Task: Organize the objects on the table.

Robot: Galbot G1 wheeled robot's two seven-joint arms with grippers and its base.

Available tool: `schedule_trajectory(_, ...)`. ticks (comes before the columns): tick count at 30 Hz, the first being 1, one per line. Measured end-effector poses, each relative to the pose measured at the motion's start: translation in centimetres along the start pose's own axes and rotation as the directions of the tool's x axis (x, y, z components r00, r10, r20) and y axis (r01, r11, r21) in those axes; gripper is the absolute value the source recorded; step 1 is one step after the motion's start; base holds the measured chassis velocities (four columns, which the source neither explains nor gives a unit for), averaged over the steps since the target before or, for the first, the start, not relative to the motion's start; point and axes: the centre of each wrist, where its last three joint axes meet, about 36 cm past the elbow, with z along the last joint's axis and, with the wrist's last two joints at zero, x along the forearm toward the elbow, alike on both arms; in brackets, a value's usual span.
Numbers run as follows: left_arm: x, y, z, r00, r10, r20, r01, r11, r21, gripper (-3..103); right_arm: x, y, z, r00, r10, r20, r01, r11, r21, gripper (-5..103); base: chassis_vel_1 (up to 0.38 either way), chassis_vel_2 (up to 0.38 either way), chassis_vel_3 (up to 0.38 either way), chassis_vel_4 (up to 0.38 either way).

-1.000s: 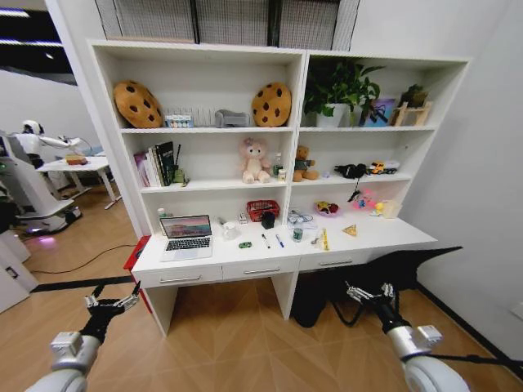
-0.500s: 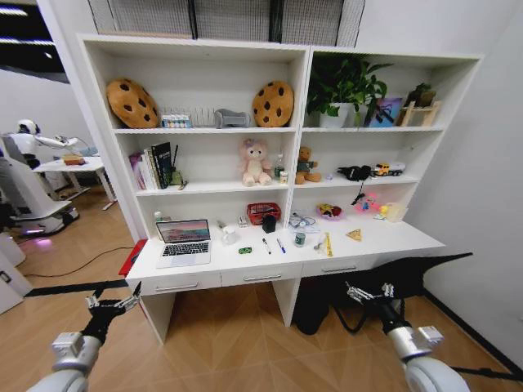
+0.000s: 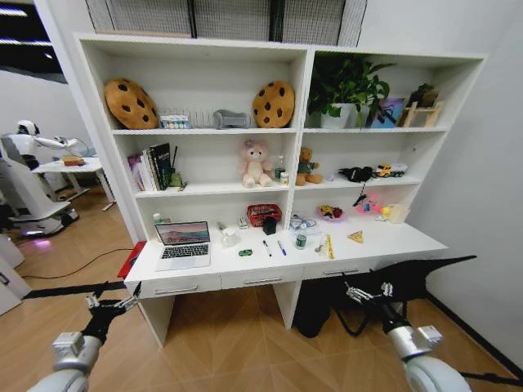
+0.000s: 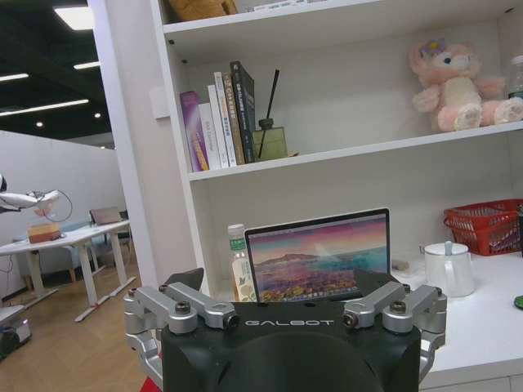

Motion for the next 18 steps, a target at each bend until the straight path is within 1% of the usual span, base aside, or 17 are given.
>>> schedule_trajectory(7,0.11,-0.17,0.04,1.000,0.002,-0.002,-0.002,1.000,0.000,100,0.04,-0.08,0.13,1.000,-0.004,0.002,0.004,1.000,-0.001,100,-0.093,0.076,0.092,-0.100)
schedule_trajectory(18,0.18,-0.47,0.07,1.000,0.005,-0.001,-0.005,1.000,0.002,100,-0.09,-0.12,0.14,1.000,-0.006,0.004,0.006,1.000,0.001,100,-0.162,0.174,0.170,-0.176)
